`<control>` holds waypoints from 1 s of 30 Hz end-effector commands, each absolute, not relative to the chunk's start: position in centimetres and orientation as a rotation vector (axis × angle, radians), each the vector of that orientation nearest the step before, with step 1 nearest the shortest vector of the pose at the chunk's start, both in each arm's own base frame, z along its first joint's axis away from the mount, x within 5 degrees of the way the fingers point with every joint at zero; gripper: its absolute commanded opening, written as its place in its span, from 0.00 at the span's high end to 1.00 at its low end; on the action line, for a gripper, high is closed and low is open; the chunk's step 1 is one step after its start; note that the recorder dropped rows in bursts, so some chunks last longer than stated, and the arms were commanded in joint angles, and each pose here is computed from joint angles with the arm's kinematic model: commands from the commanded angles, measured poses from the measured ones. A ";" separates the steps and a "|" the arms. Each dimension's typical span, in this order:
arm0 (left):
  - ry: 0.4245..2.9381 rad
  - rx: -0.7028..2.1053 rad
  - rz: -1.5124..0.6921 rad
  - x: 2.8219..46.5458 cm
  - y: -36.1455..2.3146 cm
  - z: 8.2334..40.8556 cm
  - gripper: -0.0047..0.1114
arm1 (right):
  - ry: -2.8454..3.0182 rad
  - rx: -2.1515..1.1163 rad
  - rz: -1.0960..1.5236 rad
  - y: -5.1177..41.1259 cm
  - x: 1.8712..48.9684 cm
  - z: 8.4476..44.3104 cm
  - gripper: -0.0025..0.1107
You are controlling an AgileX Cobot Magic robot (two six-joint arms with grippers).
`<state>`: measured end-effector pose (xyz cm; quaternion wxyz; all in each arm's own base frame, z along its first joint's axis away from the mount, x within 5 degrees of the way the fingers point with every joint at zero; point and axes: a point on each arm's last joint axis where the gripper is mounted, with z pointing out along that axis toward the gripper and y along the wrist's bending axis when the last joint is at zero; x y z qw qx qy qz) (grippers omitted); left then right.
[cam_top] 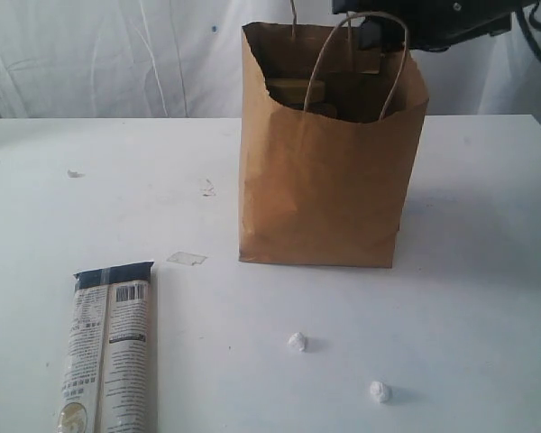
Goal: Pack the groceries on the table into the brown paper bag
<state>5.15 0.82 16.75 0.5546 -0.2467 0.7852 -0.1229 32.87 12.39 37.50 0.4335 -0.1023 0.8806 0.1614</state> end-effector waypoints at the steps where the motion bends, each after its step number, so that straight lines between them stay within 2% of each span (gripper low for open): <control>1: 1.855 -0.580 -0.285 5.1 0.8 16.6 0.96 | 2.101 -0.270 0.170 9.8 31.4 40.4 0.76; 7: 1.855 -0.580 -0.285 5.1 0.8 16.6 0.96 | 1.974 0.145 -0.128 2.6 30.6 43.1 0.76; 10: 1.855 -0.580 -0.285 5.1 0.8 16.6 0.96 | 2.022 0.332 -0.334 -1.4 30.3 41.5 0.76; 13: 1.855 -0.580 -0.285 5.1 0.8 16.6 0.96 | 2.106 0.421 -0.364 -3.4 30.0 38.4 0.78; 19: 1.855 -0.580 -0.285 5.1 0.8 16.6 0.96 | 2.324 0.449 -0.248 -2.8 28.1 31.6 0.93; 23: 1.855 -0.580 -0.285 5.1 0.8 16.6 0.96 | 2.483 0.495 -0.063 -1.1 23.3 27.0 0.98; 26: 1.855 -0.580 -0.285 5.1 0.8 16.6 0.96 | 2.373 0.356 0.110 0.7 19.7 26.0 0.98; 30: 1.855 -0.580 -0.285 5.1 0.8 16.6 0.96 | 2.169 0.166 0.201 1.7 16.2 27.2 0.98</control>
